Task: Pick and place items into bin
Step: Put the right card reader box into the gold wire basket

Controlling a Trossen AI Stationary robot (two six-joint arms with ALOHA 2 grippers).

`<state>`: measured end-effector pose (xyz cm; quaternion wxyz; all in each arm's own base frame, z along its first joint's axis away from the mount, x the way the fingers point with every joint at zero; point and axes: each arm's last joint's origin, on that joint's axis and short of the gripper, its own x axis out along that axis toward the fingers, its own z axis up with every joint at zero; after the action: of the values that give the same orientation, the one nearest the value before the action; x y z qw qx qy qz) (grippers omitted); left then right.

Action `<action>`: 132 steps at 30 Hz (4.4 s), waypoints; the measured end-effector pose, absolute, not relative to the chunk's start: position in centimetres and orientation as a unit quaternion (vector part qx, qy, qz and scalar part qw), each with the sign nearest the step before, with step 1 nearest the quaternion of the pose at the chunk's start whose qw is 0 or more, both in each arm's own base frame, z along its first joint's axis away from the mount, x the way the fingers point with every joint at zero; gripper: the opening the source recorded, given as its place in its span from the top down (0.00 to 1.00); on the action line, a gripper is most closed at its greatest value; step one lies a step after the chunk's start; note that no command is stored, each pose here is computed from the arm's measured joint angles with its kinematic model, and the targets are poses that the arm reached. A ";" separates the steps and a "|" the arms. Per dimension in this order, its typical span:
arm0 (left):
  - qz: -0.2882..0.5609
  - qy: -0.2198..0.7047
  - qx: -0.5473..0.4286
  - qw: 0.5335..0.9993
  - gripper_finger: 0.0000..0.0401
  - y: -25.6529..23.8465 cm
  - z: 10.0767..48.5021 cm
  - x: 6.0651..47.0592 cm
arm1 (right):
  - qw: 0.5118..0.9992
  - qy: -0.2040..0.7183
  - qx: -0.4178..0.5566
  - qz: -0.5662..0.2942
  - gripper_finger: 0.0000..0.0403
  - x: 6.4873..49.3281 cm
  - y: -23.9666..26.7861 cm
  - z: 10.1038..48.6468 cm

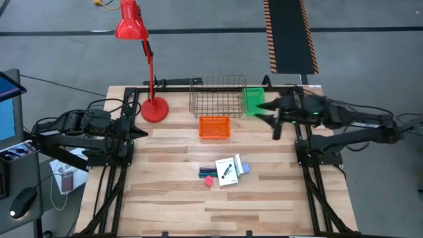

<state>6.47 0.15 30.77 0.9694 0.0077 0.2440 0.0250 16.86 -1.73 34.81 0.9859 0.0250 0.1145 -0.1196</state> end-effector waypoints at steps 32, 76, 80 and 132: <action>0.025 0.244 0.008 0.969 1.00 0.1 30.8 6.5 | 0.854 0.383 0.324 -0.136 0.45 23.9 -1.9 30.8; 0.029 0.244 0.006 0.969 1.00 0.2 30.8 6.5 | 0.670 0.571 0.385 -0.277 0.43 32.3 3.1 27.6; 0.029 0.244 0.007 0.969 1.00 0.2 30.8 6.5 | 0.667 0.574 0.387 -0.276 0.43 32.8 3.9 27.0; 0.029 0.244 0.006 0.969 1.00 0.2 30.8 6.5 | 0.674 0.556 0.388 -0.293 0.43 32.7 6.1 26.9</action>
<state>6.47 0.17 30.77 0.9693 0.0062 0.2439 0.0291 32.71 6.13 26.92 0.6736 0.3883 0.5565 -0.2929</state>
